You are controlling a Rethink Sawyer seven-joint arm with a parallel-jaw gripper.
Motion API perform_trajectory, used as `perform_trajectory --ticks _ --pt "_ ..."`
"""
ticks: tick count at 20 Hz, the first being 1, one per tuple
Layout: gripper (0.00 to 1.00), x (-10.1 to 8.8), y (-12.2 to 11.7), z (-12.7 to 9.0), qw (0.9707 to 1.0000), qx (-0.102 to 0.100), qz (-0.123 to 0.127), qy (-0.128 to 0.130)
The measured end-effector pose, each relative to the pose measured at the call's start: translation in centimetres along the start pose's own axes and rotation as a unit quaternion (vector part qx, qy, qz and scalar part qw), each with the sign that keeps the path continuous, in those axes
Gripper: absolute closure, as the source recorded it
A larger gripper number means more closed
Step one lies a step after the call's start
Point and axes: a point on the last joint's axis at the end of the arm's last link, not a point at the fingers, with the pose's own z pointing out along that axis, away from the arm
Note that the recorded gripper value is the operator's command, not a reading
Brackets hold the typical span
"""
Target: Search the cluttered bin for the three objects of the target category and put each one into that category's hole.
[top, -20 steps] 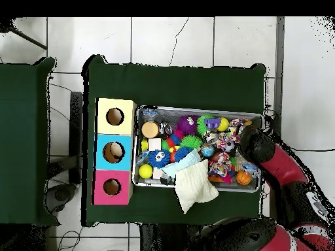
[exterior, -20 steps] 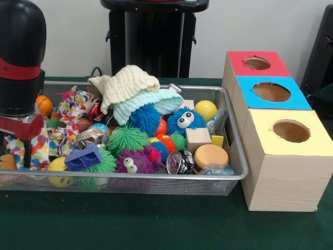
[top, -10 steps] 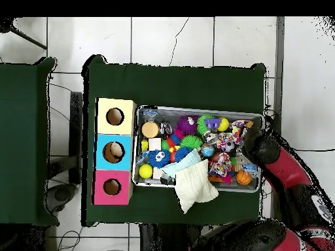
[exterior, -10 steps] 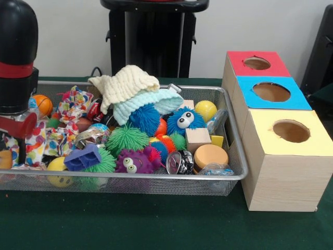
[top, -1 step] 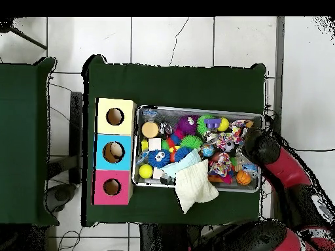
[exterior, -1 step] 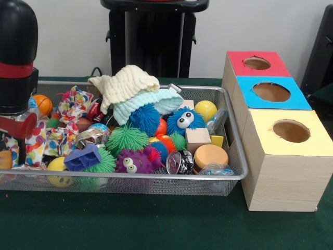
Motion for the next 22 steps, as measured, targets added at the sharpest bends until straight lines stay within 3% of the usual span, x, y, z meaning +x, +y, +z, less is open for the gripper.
perform_trajectory --ticks 8,15,22 --pt "0.0 0.1 -0.2 0.1 0.9999 -0.009 0.009 -0.001" --pt "0.0 0.1 -0.7 0.5 0.9988 -0.035 0.035 -0.004" --pt "0.0 0.0 -0.7 1.0 0.9979 -0.046 0.046 -0.008"
